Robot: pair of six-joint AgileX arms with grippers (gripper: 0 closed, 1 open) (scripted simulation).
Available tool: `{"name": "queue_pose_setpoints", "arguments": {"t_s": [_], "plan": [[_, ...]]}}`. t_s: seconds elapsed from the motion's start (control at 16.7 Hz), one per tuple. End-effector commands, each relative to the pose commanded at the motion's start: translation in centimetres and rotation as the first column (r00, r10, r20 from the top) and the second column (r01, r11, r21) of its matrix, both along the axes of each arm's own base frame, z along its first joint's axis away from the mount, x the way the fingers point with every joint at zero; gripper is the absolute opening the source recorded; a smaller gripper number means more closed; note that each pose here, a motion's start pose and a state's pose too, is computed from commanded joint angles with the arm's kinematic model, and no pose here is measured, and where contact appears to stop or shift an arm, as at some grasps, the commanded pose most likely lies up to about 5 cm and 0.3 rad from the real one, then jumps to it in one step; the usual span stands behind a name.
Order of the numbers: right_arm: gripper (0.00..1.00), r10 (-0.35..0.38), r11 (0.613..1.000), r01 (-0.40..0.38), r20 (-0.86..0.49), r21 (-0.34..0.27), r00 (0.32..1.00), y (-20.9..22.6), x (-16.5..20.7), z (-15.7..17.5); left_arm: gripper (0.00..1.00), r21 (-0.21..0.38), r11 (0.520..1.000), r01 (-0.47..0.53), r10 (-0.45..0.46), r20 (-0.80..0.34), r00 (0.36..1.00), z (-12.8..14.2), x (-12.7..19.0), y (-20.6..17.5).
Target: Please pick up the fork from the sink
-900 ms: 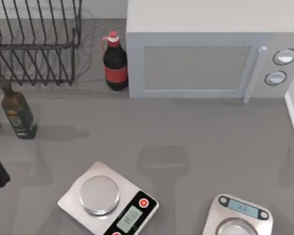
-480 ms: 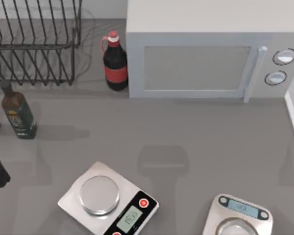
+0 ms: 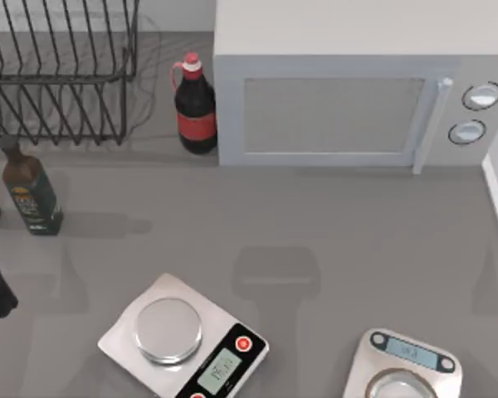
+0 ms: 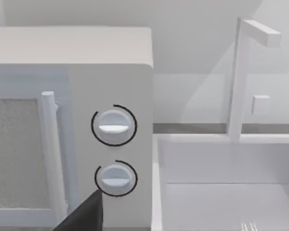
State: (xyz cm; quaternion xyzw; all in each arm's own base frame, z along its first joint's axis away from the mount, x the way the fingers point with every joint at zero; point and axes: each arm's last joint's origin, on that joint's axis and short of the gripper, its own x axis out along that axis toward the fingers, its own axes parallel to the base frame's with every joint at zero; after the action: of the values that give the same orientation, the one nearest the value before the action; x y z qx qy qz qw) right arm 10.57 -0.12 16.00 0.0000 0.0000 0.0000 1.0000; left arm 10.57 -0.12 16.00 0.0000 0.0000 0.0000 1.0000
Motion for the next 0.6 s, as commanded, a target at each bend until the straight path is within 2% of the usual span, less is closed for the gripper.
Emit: {"name": "queue_pose_setpoints", "arguments": {"t_s": [0.6], "plan": [[1.00,-0.001,1.000,0.001,-0.007,-0.001,1.000,-0.01,0.01,0.13,1.00,0.000,1.000,0.000,0.000,0.000,1.000,0.00,0.00,0.00]]}}
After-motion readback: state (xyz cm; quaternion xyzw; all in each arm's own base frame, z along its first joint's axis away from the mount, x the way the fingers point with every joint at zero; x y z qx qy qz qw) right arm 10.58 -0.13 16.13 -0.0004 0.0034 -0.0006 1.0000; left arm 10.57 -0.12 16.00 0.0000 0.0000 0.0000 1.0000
